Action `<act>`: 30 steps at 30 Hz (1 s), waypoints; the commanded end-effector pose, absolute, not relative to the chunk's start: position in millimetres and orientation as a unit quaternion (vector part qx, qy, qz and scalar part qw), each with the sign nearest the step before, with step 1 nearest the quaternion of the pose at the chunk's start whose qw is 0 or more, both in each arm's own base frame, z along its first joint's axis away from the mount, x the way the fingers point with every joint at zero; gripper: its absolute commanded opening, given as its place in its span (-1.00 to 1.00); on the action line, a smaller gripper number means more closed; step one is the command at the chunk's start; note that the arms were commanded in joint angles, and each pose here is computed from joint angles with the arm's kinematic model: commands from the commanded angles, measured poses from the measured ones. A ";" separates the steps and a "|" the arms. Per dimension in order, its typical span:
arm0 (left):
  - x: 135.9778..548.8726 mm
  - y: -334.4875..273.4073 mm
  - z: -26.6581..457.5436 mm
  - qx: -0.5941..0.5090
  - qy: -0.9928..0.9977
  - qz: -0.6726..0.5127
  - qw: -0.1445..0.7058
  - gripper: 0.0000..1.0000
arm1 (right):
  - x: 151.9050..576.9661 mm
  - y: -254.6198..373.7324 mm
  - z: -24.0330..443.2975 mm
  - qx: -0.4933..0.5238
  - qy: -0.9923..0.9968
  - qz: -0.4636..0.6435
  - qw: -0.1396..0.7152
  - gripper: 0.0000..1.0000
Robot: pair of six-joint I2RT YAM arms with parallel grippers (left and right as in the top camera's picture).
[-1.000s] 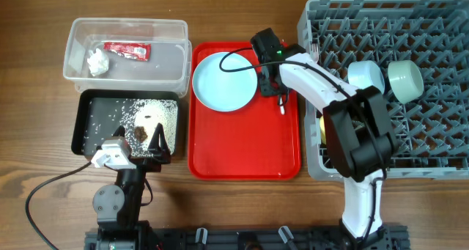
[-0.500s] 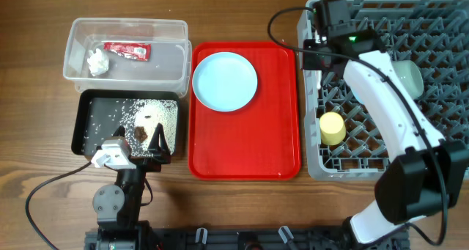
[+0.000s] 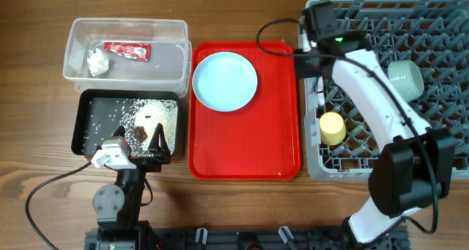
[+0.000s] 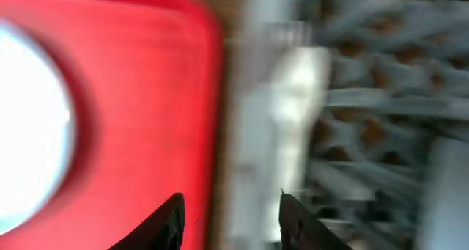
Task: Sort waste into correct bins and load items into the dishwasher rack
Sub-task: 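Grasp the white spoon on the red tray and place it in the rack, then grasp the light-blue plate on the red tray with the right gripper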
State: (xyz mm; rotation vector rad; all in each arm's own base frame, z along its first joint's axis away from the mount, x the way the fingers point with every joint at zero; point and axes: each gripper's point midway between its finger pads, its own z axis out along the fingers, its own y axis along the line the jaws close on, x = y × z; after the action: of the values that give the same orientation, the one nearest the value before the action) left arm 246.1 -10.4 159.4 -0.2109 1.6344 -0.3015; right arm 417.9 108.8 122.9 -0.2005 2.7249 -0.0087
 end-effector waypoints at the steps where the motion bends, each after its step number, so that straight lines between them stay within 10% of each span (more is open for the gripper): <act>1: 245.9 -10.7 157.6 -0.090 0.726 -0.131 0.669 1.00 | 391.9 194.9 148.3 -0.103 0.964 0.138 0.203 -0.03; 14: 245.9 -10.7 157.6 -0.090 0.726 -0.131 0.669 0.99 | 403.8 222.0 27.8 0.063 0.984 0.123 0.113 0.02; 20: 245.9 -10.7 157.5 -0.090 0.726 -0.131 0.669 1.00 | 390.9 217.0 -17.5 0.079 0.990 0.099 0.061 -0.63; 21: 245.9 -10.7 157.5 -0.090 0.726 -0.131 0.669 0.99 | 388.4 212.8 -18.7 0.087 0.991 0.089 0.057 -0.91; 30: 245.9 -10.7 157.6 -0.090 0.726 -0.131 0.669 1.00 | 408.1 171.1 106.1 0.081 0.973 0.032 0.212 -0.91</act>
State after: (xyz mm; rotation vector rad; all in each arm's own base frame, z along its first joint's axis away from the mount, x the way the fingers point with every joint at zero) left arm 246.1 -10.4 159.4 -0.2109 1.6344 -0.3015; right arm 389.4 199.8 25.8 0.2597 2.9371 0.2081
